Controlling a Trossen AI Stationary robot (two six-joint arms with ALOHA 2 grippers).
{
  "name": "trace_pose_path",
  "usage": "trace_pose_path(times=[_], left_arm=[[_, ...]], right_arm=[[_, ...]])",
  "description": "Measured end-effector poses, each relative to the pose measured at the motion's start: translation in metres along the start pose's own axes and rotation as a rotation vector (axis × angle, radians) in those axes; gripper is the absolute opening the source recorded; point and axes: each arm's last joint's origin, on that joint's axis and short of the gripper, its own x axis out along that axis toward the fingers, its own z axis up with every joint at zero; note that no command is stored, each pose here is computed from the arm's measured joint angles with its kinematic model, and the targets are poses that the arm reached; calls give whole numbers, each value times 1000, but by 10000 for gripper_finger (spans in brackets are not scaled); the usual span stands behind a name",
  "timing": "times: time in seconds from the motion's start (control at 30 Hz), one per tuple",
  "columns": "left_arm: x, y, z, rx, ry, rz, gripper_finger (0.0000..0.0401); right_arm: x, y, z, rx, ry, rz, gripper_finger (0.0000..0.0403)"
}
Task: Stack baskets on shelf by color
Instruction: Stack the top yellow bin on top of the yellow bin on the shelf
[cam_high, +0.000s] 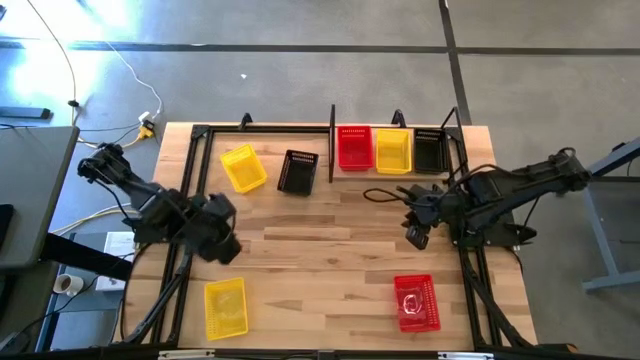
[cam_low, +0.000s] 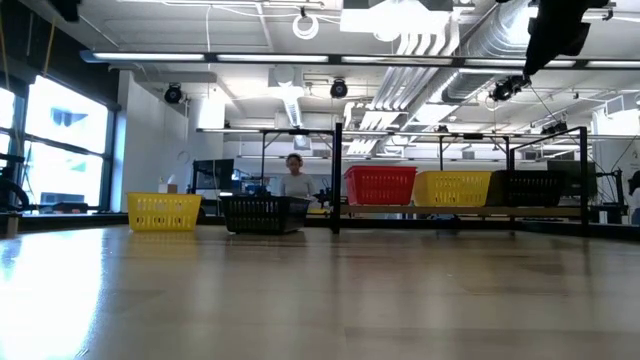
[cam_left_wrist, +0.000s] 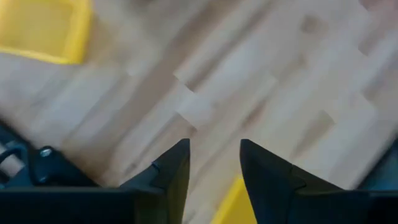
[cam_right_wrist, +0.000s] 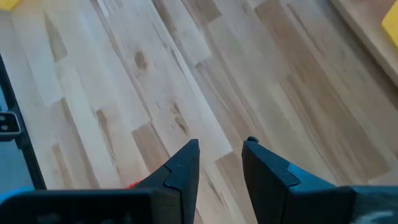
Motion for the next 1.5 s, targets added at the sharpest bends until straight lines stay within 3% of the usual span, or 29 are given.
trace_pose_path(times=[0.23, 0.7, 1.03, 1.27, 1.5], left_arm=[[10, 22, 33, -188, -24, 127, 153], [31, 80, 91, -443, -35, 311, 134], [84, 118, 96, -720, -27, 319, 134], [113, 134, 85, -906, -25, 394, 134], [133, 145, 78, -1009, -74, 428, 134]], right_arm=[[0, 2, 2, -41, -56, -20, 108], [2, -8, 12, -292, -94, -90, 108], [4, -25, 24, -350, -96, -158, 108], [5, -36, 32, -377, -92, -201, 108], [5, -45, 36, -389, -87, -232, 108]])
